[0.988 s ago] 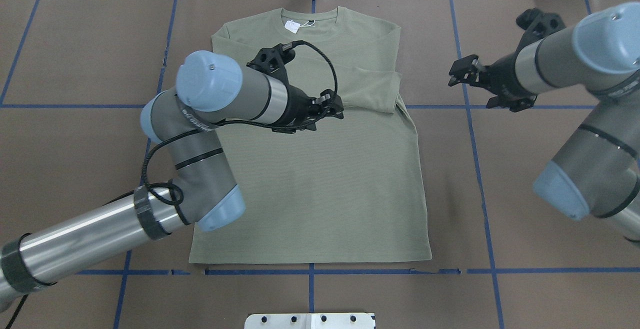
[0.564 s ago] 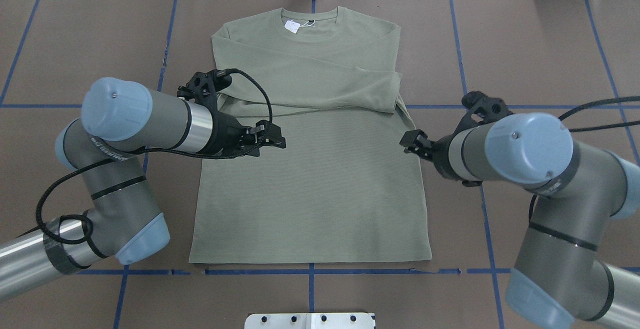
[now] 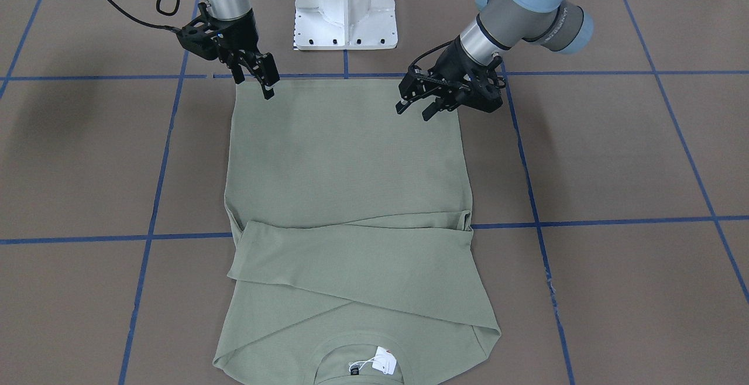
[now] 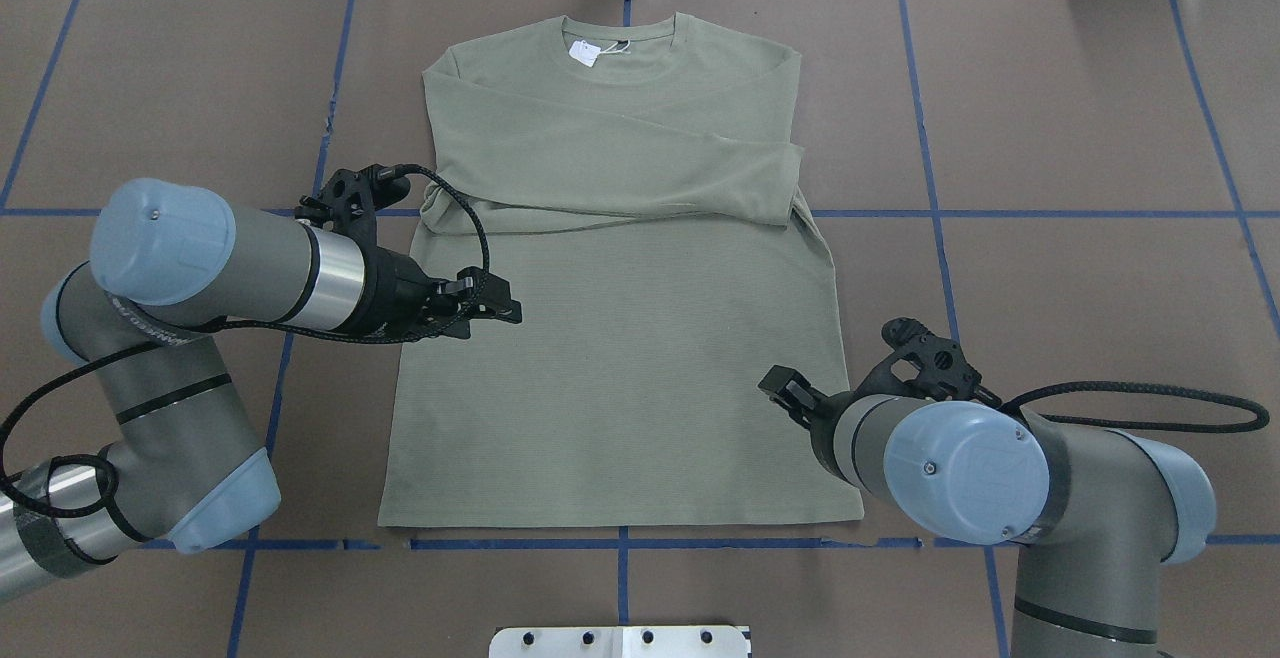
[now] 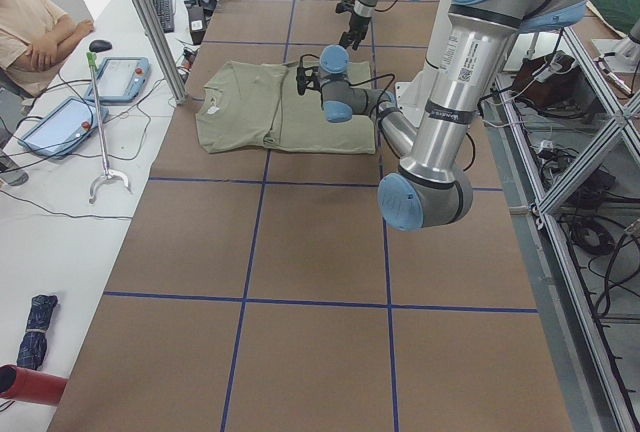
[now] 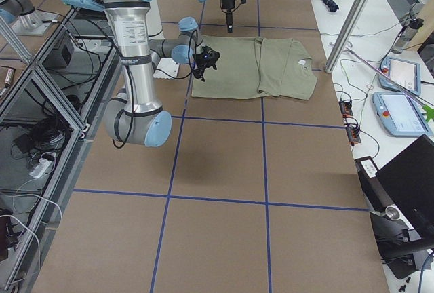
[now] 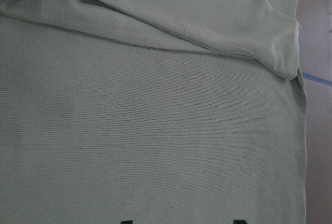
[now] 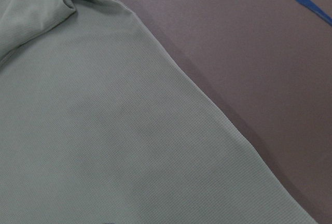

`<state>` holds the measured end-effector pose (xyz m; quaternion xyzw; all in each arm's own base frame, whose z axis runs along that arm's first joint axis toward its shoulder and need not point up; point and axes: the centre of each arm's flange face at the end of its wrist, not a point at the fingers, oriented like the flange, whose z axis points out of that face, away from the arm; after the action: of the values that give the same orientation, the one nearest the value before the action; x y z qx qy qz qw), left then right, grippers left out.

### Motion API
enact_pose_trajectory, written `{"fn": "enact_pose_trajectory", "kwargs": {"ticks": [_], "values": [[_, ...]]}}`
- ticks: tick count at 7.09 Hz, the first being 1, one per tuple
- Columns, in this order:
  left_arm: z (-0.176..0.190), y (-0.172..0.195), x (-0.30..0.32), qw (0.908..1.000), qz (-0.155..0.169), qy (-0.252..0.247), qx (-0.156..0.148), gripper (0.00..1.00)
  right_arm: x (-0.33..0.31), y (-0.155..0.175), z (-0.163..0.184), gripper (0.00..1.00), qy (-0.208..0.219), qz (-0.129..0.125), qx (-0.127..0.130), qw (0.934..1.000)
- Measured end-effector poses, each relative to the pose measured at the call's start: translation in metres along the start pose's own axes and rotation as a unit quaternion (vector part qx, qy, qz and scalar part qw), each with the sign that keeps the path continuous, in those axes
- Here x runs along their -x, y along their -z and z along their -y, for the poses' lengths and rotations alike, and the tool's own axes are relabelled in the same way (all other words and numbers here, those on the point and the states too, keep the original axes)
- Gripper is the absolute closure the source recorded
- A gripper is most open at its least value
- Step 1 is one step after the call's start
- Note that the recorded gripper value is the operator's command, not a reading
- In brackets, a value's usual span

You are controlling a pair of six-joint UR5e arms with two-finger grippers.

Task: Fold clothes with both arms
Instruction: 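Release the sleeve and withdraw the left gripper while the right gripper moves to the hem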

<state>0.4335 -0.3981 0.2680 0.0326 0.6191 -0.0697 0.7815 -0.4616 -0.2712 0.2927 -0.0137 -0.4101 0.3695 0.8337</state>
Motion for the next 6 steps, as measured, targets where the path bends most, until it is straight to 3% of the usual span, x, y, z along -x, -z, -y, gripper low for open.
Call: {"fn": "enact_pose_trajectory", "kwargs": {"ticks": [6], "values": [[-0.006,0.012,0.009,1.0000,0.001,0.001,-0.001,0.27,-0.022,-0.022,-0.010,0.13,-0.005,-0.032,-0.004,0.9995]]}}
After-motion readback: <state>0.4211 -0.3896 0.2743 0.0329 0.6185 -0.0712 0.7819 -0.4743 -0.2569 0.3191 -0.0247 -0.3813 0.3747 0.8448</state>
